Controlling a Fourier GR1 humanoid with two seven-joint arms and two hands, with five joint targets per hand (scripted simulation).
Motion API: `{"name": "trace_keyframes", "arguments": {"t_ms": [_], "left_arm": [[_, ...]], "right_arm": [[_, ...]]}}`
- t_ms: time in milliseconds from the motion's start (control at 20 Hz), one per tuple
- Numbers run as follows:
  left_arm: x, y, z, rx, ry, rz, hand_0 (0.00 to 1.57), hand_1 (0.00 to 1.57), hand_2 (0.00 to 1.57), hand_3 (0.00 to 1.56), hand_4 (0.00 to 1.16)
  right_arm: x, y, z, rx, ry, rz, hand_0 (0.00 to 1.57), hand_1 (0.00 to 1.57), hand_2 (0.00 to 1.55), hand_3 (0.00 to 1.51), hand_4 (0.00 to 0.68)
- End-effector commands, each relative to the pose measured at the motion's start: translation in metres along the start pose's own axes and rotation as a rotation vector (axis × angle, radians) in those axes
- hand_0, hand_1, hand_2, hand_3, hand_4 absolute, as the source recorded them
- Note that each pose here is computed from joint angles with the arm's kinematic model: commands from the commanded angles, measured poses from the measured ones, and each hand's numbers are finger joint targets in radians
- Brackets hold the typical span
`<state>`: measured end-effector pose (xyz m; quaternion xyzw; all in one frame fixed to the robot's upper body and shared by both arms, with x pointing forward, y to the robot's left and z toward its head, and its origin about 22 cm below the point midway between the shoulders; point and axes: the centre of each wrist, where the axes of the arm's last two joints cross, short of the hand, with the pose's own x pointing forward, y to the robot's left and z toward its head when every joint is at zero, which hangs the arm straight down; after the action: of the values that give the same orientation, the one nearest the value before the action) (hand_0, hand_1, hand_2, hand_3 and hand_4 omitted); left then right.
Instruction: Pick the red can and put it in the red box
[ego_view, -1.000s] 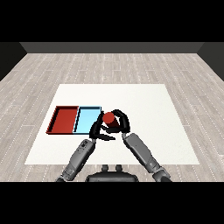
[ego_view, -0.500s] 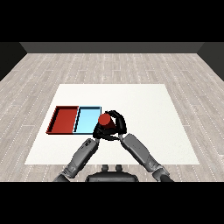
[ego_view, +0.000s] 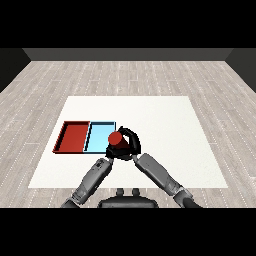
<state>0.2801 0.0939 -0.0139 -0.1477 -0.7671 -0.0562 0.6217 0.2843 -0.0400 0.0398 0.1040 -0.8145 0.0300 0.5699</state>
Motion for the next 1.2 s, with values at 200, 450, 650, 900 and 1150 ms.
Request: {"name": "trace_keyframes", "arguments": {"t_ms": [200, 450, 650, 900, 1150], "left_arm": [[0.001, -0.007, -0.0137, 0.241, 0.055, -0.034, 1.33, 1.33, 1.41, 1.36, 0.95], [0.008, -0.008, -0.0172, 0.251, 0.1, -0.116, 1.51, 1.51, 1.47, 1.39, 0.88], [0.01, -0.027, -0.0135, 0.284, 0.046, -0.128, 1.57, 1.57, 1.51, 1.41, 1.0], [0.013, -0.008, -0.0141, 0.313, -0.001, -0.14, 1.57, 1.57, 1.52, 1.41, 0.91], [0.007, -0.008, -0.0139, 0.336, -0.001, -0.161, 1.57, 1.57, 1.53, 1.45, 1.12]], "right_arm": [[0.0, 0.007, 0.0, 0.04, 0.021, 0.002, 1.41, 1.41, 1.45, 1.37, 0.627], [0.003, 0.019, 0.004, 0.028, 0.014, -0.012, 1.55, 1.55, 1.47, 1.38, 0.614], [0.005, 0.02, 0.0, 0.029, -0.018, -0.008, 1.46, 1.46, 1.45, 1.38, 0.607], [0.015, 0.016, -0.008, 0.019, 0.007, -0.045, 1.44, 1.44, 1.44, 1.38, 0.624], [0.005, 0.001, 0.019, 0.04, 0.011, -0.008, 0.0, 0.0, 0.0, 0.0, 0.0]]}}
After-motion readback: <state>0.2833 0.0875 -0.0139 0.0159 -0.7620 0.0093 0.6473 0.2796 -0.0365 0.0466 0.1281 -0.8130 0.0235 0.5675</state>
